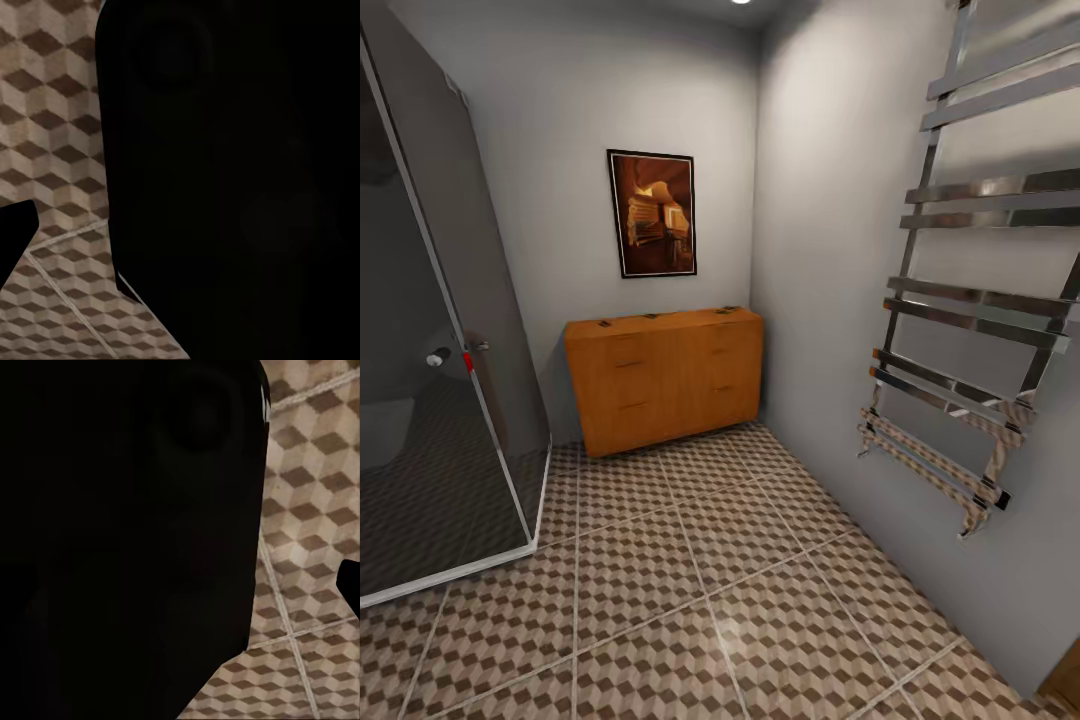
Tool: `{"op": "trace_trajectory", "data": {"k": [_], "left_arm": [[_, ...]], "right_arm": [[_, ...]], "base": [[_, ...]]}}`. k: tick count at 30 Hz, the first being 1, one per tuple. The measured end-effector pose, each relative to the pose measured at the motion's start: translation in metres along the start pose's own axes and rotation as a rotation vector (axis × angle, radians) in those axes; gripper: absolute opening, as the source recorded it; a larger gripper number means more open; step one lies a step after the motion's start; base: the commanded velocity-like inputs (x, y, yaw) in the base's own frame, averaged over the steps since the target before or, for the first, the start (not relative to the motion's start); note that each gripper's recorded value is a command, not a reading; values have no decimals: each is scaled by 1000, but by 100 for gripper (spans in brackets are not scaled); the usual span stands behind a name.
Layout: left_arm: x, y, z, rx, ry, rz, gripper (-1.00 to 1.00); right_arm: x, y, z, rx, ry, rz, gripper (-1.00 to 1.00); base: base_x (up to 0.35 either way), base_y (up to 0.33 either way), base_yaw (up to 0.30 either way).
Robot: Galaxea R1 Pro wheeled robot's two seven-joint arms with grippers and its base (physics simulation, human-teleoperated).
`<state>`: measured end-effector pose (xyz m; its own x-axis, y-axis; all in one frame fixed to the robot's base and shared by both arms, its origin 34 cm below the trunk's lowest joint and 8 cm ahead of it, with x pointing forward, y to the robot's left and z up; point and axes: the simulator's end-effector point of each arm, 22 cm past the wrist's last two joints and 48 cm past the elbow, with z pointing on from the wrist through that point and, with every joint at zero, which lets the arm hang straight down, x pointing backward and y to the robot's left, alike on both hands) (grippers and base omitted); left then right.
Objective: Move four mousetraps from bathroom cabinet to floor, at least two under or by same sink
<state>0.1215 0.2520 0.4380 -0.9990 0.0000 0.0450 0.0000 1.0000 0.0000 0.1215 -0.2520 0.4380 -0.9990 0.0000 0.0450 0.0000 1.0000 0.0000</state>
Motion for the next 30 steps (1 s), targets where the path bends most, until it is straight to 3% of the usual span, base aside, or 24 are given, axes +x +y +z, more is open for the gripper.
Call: {"op": "trace_trajectory", "data": {"k": [13,30], "left_arm": [[19,-2,0,4,26,0,100],[11,-10,0,18,9,-5,100]], "right_arm": [[-21,1,0,0,-31,4,100],[-64,-1,-4,2,-168,8,100]], "base": [[0,0,0],[0,0,0]]}}
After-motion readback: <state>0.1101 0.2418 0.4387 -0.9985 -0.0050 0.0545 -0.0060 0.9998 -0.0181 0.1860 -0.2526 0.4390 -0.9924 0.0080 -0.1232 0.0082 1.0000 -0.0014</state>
